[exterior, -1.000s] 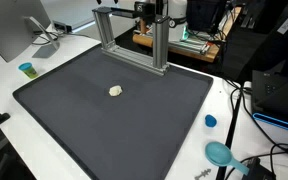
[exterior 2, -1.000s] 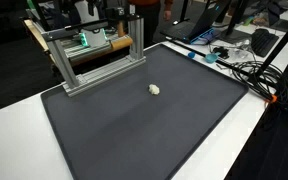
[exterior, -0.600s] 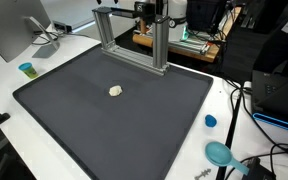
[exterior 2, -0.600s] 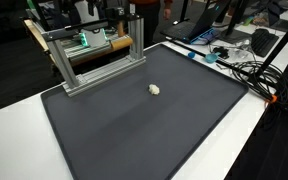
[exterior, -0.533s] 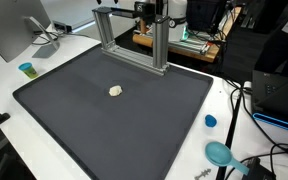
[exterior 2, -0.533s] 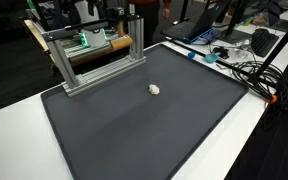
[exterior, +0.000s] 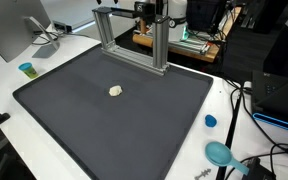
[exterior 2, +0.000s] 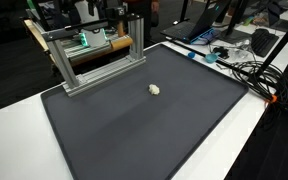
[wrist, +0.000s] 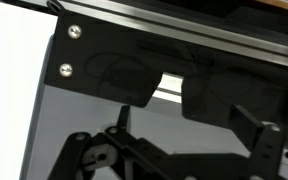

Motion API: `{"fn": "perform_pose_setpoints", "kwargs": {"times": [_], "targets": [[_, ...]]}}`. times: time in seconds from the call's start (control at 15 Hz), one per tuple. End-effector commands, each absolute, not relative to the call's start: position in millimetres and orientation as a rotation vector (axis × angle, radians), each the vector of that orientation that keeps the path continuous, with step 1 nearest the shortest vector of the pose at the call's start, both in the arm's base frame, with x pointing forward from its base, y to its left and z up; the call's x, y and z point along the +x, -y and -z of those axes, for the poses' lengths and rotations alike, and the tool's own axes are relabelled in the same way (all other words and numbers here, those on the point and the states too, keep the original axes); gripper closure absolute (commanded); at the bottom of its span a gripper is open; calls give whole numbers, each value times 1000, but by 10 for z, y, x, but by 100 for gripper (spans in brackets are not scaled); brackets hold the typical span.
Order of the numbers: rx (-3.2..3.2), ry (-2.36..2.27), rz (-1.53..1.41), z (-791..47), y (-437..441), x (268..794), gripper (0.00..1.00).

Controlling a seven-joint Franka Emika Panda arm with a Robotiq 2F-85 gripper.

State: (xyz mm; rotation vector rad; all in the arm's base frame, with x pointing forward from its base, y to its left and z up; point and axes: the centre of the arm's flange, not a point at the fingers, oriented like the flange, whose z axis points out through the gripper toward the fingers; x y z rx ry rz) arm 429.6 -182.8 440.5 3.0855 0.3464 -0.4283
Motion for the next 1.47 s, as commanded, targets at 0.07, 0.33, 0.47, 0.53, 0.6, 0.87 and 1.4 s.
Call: {"fn": "perform_pose_setpoints", "kwargs": {"times": [0.07, 0.33, 0.47, 0.53, 0.6, 0.87, 1.4], "targets": [[3136, -127, 246, -4476, 1562, 4128, 0], [3130, 117, 44, -4508, 1119, 3963, 0], [3084, 223, -59, -4622, 857, 3855, 0], [3083, 254, -91, -4667, 730, 3835, 0], [3071, 281, -125, -4670, 594, 3838, 0], [3060, 249, -102, -4687, 533, 3945, 0], [3059, 33, -145, -4727, 97, 3867, 0]]}}
